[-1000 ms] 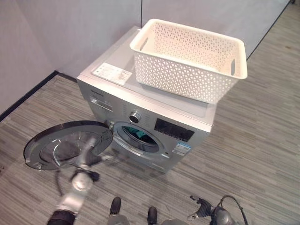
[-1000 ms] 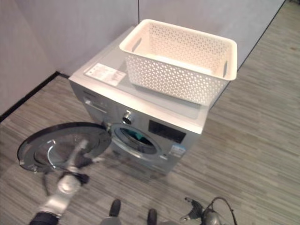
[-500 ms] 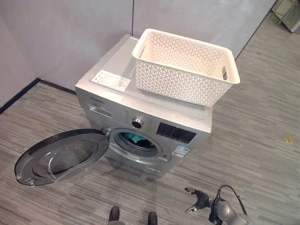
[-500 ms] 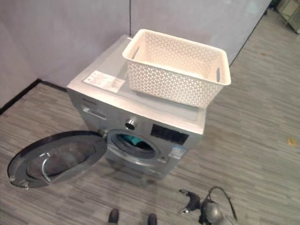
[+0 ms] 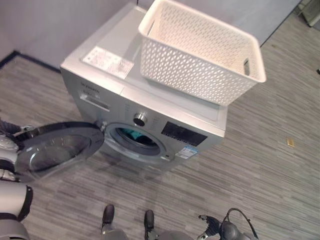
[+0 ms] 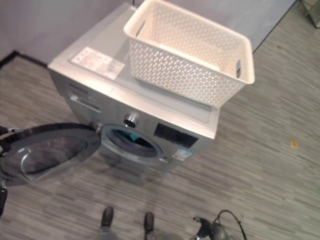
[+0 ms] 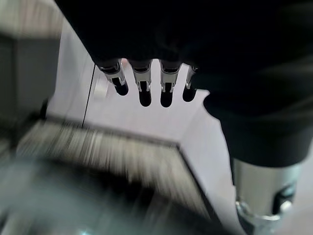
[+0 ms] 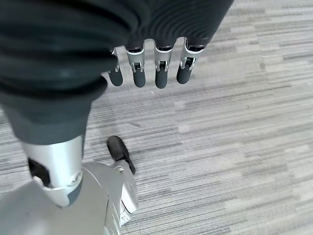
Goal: Grab the laundry basket,head to the washer,open it,put in the laundry and shut it.
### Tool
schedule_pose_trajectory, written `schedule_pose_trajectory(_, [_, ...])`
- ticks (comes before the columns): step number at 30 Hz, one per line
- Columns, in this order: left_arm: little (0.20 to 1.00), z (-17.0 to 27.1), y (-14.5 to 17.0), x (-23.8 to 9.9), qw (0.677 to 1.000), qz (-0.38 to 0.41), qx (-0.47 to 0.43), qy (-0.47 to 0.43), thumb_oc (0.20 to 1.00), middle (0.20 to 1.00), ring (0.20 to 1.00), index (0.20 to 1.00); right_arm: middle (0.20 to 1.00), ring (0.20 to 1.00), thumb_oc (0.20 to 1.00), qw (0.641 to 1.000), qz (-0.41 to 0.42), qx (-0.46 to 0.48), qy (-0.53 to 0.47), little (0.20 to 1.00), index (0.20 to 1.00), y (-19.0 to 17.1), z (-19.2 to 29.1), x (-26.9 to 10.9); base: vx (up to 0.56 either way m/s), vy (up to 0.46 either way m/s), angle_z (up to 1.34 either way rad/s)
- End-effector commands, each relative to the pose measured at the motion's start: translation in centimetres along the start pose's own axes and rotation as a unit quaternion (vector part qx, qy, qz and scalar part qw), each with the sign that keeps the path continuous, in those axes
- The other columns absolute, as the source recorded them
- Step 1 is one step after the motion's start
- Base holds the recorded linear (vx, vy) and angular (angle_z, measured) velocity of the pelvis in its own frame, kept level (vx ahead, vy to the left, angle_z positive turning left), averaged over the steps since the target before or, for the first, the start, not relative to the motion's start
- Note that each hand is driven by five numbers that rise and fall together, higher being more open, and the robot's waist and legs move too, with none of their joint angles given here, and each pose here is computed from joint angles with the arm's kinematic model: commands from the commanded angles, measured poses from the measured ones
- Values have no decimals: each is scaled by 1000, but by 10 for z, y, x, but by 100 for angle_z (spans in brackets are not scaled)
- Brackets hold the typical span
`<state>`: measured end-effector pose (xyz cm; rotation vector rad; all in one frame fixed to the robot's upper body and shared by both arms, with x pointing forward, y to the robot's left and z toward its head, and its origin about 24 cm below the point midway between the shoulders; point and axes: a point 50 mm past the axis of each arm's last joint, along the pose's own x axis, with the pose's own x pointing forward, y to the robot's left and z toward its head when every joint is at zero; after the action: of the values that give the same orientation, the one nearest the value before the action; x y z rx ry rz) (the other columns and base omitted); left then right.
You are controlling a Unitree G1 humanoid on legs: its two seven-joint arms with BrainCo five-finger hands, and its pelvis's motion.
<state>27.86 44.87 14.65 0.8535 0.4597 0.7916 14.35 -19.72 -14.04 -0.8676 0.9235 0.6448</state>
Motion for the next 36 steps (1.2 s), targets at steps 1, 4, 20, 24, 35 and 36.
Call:
schedule_pose_trajectory(1, [1000,-7,11,2,999,6,-1,34,1000,1000,1000,1000,1000,1000,1000,1000,-25,10,7,1000,1000,-9,-3,0,10,-60,5])
schedule_pose_trajectory(4, [1000,-10,5,1,999,-8,19,42,1000,1000,1000,1000,1000,1000,1000,999,-30,14,10,1000,1000,-9,-2,2,4,-43,8])
schedule_pose_trajectory(20, [1000,-42,-82,-27,992,-108,-1,65,1000,1000,1000,1000,1000,1000,1000,996,-64,7,55,1000,1000,-30,-24,-2,-23,-13,-4])
schedule_pose_trajectory(24, [1000,-50,-130,-51,983,-174,-9,61,1000,1000,1000,1000,1000,1000,1000,993,-68,12,99,1000,1000,-30,-47,-9,-33,-41,-8])
schedule_pose_trajectory(35, [1000,21,-281,-192,891,-430,-109,-92,1000,1000,1000,1000,1000,1000,1000,980,-133,17,147,1000,1000,-66,-66,-20,-45,5,7])
schedule_pose_trajectory(36, [1000,21,-281,-192,891,-430,-109,-92,1000,1000,1000,1000,1000,1000,1000,980,-133,17,147,1000,1000,-66,-66,-20,-256,25,51])
